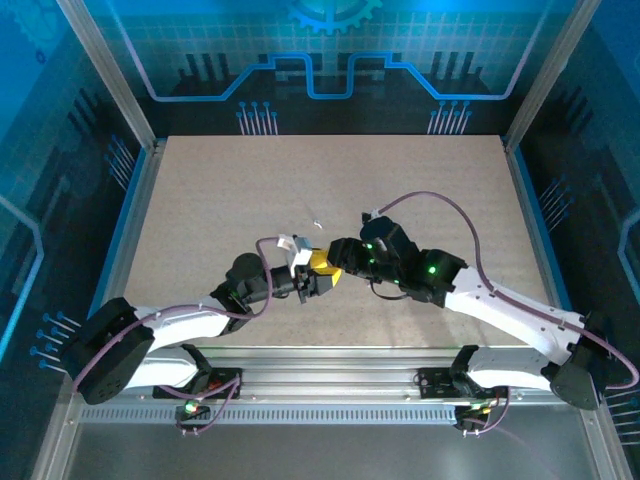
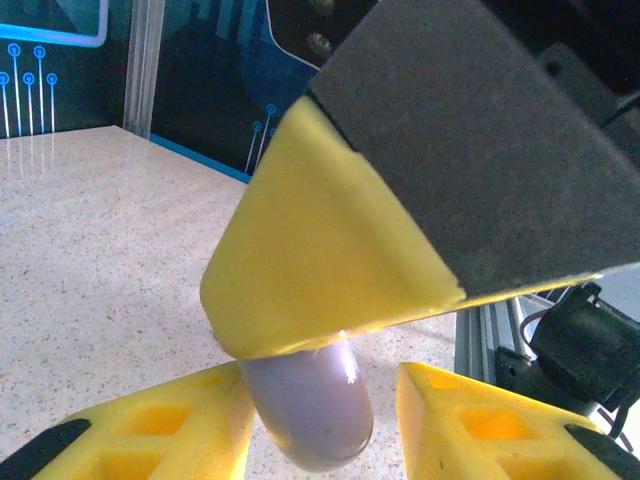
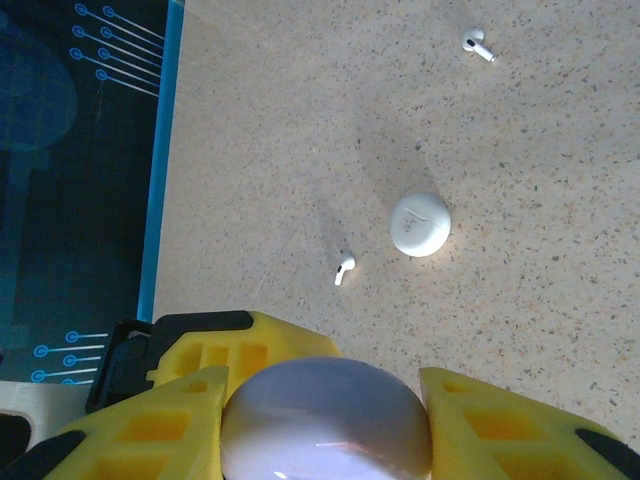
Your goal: Insert wireless bluetooth earbuds into charging case
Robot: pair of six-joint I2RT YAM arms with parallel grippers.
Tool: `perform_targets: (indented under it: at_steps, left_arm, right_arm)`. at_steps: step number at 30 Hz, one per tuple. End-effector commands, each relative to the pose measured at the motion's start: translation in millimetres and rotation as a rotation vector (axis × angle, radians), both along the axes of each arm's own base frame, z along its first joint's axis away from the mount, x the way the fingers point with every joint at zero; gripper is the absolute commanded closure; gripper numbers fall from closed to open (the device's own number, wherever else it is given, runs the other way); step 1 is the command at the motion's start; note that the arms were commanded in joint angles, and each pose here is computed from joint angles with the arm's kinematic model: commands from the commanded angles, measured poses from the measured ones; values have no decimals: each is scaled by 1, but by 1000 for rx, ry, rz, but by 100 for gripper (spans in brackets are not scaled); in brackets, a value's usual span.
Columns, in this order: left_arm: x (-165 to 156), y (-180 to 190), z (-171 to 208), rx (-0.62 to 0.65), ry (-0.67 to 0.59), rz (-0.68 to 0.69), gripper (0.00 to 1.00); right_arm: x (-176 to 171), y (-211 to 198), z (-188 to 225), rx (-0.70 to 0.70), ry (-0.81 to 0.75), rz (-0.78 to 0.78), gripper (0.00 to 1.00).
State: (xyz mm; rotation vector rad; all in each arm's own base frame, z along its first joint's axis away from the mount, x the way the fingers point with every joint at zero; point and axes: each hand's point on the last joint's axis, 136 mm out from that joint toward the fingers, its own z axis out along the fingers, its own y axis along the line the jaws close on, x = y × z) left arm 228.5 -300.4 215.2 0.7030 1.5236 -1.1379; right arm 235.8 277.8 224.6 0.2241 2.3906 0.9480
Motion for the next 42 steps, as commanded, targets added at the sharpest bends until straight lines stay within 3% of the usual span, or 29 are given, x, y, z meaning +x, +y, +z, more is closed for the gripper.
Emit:
perform_targets:
  at_steps: [1,4,11,16,19,22,28,34,42]
  left_arm:
    - [1,1,27,-86,-39,14,55]
    - [2,0,29,-91,-33,15,53]
    - [5,-1,28,-84,-9,22,69]
    - [2,-5,28,-83,7,-4,75]
    - [3,-6,31,-79,27,-9,76]
    - [2,-7,36,-77,33,-20,76]
    - [-9,-13,45,-62,19,-98,76]
    - [-19,-19,58,-58,-3,-172,75]
    - [-29,-23,71,-77,-66,-243,75]
  right_arm:
    - [-2,-1,6,8,-31,-12,62]
    - [-3,-1,5,-1,-33,-2,62]
    - [-6,0,9,1,-55,10,62]
    - [-7,1,9,1,-65,19,62]
    - [-9,-4,15,-20,-112,26,55]
    - [-11,-13,30,-37,-228,41,38]
    - [-19,-47,61,-101,-520,90,34]
    - [-38,-75,68,-230,-807,219,23]
    - [-83,-70,65,-319,-1206,569,30]
